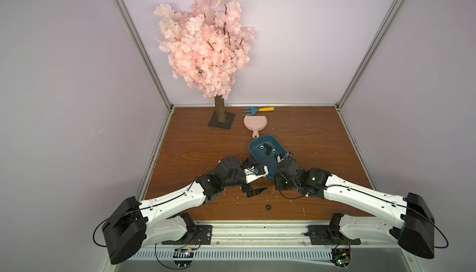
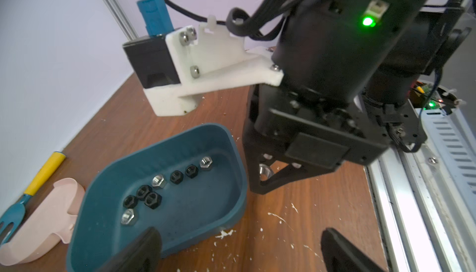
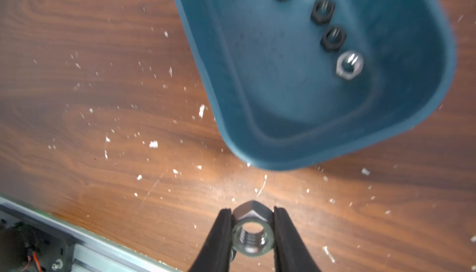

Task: Put the nuts on the desktop into the storage box
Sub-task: Pick up the nut from the center of the board, then place the nut in the storage box.

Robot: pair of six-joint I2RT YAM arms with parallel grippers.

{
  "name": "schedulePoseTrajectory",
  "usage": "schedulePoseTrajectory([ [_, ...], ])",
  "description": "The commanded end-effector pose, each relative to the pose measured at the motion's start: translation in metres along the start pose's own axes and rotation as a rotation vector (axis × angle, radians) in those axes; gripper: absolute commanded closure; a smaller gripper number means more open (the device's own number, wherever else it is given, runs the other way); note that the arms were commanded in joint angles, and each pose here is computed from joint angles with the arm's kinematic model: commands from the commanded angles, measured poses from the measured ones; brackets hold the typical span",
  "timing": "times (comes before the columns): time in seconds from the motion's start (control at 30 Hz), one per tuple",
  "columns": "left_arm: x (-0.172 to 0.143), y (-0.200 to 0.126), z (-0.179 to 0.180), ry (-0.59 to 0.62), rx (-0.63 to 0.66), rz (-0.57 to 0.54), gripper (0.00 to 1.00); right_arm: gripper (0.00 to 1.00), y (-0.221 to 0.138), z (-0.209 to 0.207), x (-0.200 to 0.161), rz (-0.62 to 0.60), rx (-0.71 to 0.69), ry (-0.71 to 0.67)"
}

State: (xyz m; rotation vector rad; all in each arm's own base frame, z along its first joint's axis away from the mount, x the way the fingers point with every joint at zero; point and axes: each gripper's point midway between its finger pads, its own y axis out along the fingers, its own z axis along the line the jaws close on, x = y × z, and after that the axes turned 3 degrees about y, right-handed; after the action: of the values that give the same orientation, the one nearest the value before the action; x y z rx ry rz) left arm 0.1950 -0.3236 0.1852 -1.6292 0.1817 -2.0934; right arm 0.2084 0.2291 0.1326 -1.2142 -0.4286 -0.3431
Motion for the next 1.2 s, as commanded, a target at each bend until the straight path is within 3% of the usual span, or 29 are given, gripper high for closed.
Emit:
schedulePoseTrajectory([
  [0.0,0.000,0.005,0.018,-0.026,0.022,0.037,0.00,0.79,-0.005,0.008,0.027,-0.027,0.029,-0.083],
  [0.27,0.001,0.019,0.036,-0.065,0.004,0.035,0.00,0.79,0.020,-0.005,0.073,-0.074,0.021,-0.040],
  [0.5,-0.024,0.039,0.043,-0.127,-0.025,0.155,0.00,0.79,0.046,-0.009,0.102,-0.108,0.010,-0.008],
  [0.9,-0.075,0.066,0.057,-0.241,-0.023,0.402,0.00,0.79,0.101,-0.029,0.106,-0.053,-0.053,0.050],
  [1.17,-0.085,0.069,0.063,-0.252,-0.013,0.409,0.00,0.78,0.137,-0.032,0.099,0.037,-0.079,0.058],
])
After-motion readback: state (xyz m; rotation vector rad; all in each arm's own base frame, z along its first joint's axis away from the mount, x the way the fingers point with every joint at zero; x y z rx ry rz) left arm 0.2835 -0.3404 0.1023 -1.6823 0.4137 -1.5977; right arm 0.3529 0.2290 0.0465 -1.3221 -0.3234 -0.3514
